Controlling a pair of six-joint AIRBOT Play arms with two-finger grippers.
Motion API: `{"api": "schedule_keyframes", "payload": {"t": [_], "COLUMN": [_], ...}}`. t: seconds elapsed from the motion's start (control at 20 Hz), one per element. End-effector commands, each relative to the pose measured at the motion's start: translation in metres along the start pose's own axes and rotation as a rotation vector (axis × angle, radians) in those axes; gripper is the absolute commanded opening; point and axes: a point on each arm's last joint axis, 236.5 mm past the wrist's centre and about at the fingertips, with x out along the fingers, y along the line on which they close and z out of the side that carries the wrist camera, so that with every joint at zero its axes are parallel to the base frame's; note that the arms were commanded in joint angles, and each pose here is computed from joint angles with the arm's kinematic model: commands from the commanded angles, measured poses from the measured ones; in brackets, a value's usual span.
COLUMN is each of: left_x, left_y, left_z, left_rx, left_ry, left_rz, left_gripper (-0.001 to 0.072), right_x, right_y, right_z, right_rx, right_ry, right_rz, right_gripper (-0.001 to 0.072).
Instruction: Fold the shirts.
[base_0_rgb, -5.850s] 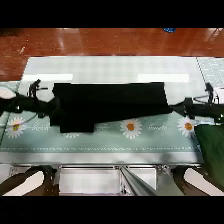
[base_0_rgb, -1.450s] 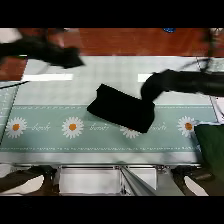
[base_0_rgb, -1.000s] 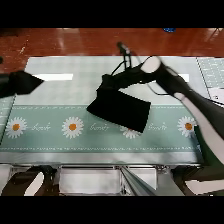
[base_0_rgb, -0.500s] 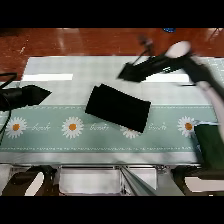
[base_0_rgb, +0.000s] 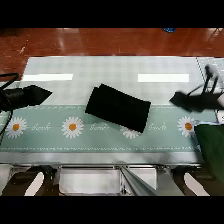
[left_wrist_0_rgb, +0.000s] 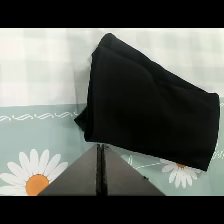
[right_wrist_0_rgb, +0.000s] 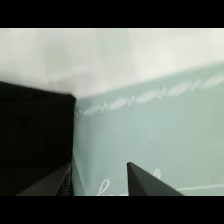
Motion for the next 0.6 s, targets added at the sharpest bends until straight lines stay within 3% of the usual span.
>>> {"api": "schedule_keyframes", "payload": {"t": [0.0, 0.45, 0.55], "left_x": [0.002, 0.004, 0.004], "left_y": [0.001, 0.001, 0.001], "left_z": [0.000, 0.000, 0.000], "left_rx": [-0.018, -0.024, -0.026], "left_ry": [0.001, 0.007, 0.010], "left_rz": [0.001, -0.004, -0.004], "left_gripper": [0.0016, 0.0017, 0.0017], "right_x": [0.054, 0.111, 0.117], "right_y": [0.002, 0.092, 0.124], "right_z": [-0.058, -0.088, -0.095], "right_rx": [0.166, 0.200, 0.108], "right_ry": [0.080, 0.391, 0.439], "right_rz": [0.112, 0.434, 0.463], "right_gripper": [0.0409, 0.0408, 0.0344]}}
